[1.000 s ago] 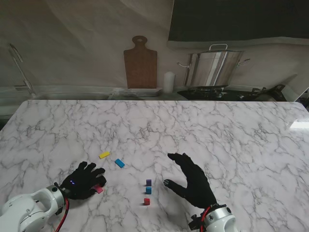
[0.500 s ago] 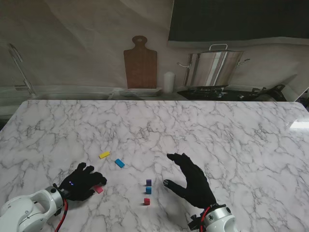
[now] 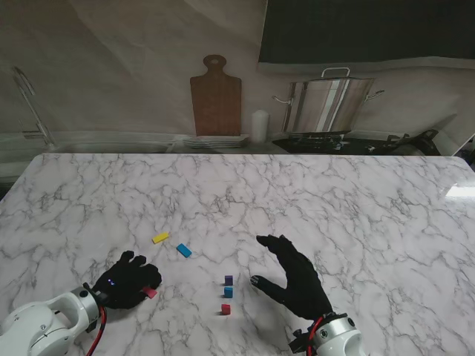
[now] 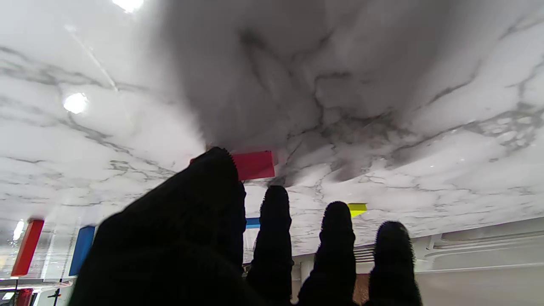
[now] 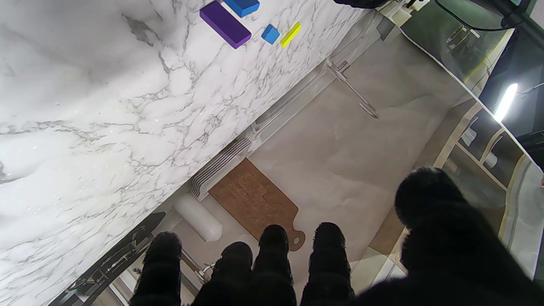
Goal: Arrange dominoes in a row
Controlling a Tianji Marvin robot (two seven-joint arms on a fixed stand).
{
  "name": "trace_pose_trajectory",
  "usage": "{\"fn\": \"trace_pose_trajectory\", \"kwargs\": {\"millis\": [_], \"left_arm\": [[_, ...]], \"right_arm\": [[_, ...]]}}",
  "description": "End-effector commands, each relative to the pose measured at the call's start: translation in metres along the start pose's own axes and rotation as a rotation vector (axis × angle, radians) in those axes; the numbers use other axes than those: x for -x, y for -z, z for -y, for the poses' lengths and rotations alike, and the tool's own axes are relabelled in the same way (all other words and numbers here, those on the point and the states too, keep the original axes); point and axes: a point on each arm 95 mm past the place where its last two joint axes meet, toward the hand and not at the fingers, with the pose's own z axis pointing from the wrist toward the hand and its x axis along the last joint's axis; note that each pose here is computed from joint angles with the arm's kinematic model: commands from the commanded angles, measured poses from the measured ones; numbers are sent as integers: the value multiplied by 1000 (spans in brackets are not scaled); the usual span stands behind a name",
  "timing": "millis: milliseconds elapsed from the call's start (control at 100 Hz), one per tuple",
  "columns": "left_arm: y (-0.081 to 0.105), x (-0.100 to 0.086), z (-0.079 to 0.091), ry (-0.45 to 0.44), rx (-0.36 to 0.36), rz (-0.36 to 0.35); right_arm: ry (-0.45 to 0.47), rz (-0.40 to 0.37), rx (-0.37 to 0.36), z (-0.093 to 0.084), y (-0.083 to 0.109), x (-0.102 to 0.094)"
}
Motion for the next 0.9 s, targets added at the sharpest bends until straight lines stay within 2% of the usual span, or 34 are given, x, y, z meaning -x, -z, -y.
{"fn": "trace_pose_trajectory", "kwargs": {"millis": [0, 560, 890], "left_arm": [[0, -2, -6, 9, 23, -3], [0, -2, -6, 19, 36, -6], [3, 0, -4, 6, 36, 24]], "right_arm": [[-3, 3, -7, 2, 1, 1], [-3, 3, -8, 2, 2, 1], [-5, 0, -5, 2, 2, 0]]}}
